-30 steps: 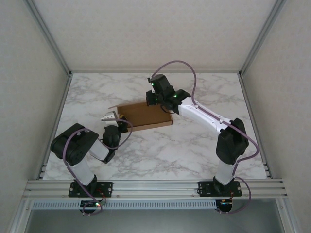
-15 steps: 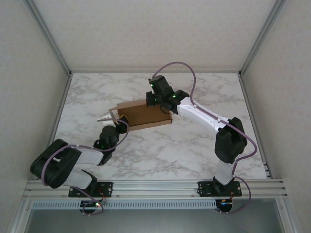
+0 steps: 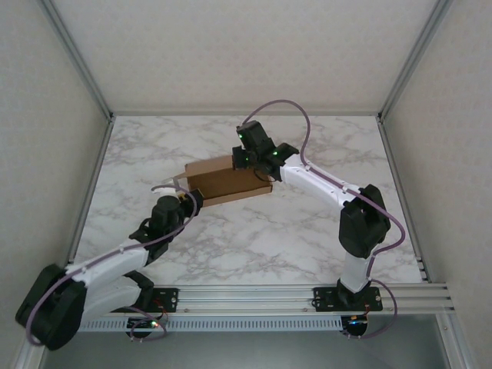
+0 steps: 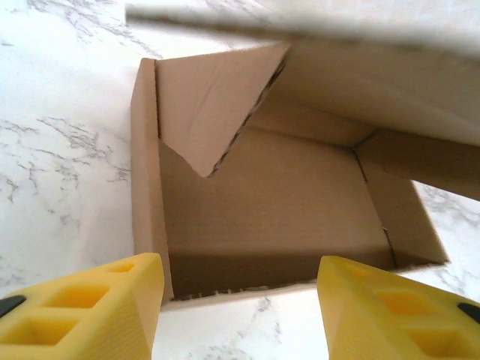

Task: Fold the paper box

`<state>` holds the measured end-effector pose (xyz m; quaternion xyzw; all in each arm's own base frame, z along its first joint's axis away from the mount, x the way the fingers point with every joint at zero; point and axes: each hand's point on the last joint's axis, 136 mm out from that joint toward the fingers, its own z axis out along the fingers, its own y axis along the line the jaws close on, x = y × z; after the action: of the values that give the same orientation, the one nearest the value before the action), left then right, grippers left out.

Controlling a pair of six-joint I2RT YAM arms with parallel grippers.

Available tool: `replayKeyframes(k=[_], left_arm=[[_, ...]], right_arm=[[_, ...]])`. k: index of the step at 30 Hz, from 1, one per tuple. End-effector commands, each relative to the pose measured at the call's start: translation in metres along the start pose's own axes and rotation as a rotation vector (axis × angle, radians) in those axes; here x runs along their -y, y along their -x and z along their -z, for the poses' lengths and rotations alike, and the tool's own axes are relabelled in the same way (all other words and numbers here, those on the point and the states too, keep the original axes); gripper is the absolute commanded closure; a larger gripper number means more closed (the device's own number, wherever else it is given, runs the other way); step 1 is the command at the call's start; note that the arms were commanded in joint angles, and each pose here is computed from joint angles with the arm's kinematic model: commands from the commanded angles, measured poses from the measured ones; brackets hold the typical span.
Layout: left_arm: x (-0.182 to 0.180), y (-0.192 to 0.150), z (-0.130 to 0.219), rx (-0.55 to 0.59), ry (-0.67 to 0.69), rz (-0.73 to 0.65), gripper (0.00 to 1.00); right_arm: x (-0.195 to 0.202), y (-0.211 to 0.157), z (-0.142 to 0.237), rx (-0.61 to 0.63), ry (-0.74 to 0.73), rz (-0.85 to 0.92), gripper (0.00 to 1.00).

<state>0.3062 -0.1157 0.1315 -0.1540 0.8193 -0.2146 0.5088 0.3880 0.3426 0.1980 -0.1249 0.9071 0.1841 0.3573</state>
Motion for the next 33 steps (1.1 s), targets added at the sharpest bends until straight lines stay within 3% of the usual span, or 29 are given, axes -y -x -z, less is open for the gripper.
replayKeyframes(k=[1, 9, 14, 19, 22, 27, 33], left_arm=[[-0.001, -0.007, 0.021, -0.101, 0.017, -0.087, 0.45], [0.026, 0.025, 0.053, -0.070, -0.053, -0.009, 0.48], [0.031, 0.034, 0.062, -0.080, -0.045, -0.025, 0.64], [0.014, 0.036, 0.060, -0.036, 0.029, 0.012, 0.62], [0.007, 0.039, 0.056, -0.009, 0.064, 0.042, 0.55], [0.004, 0.045, 0.039, -0.028, 0.074, 0.090, 0.51], [-0.015, 0.052, 0.007, -0.084, 0.082, 0.168, 0.50]], right_arm=[[0.007, -0.009, -0.004, -0.019, -0.012, -0.028, 1.00], [0.010, -0.019, -0.006, -0.042, -0.015, -0.034, 1.00], [0.015, -0.034, -0.013, -0.073, -0.021, -0.025, 1.00], [0.025, -0.065, -0.028, -0.138, -0.039, -0.018, 1.00], [0.030, -0.086, -0.037, -0.184, -0.037, -0.017, 1.00], [0.031, -0.109, -0.049, -0.259, -0.021, -0.001, 1.00], [0.037, -0.079, -0.032, -0.209, 0.036, -0.013, 0.96]])
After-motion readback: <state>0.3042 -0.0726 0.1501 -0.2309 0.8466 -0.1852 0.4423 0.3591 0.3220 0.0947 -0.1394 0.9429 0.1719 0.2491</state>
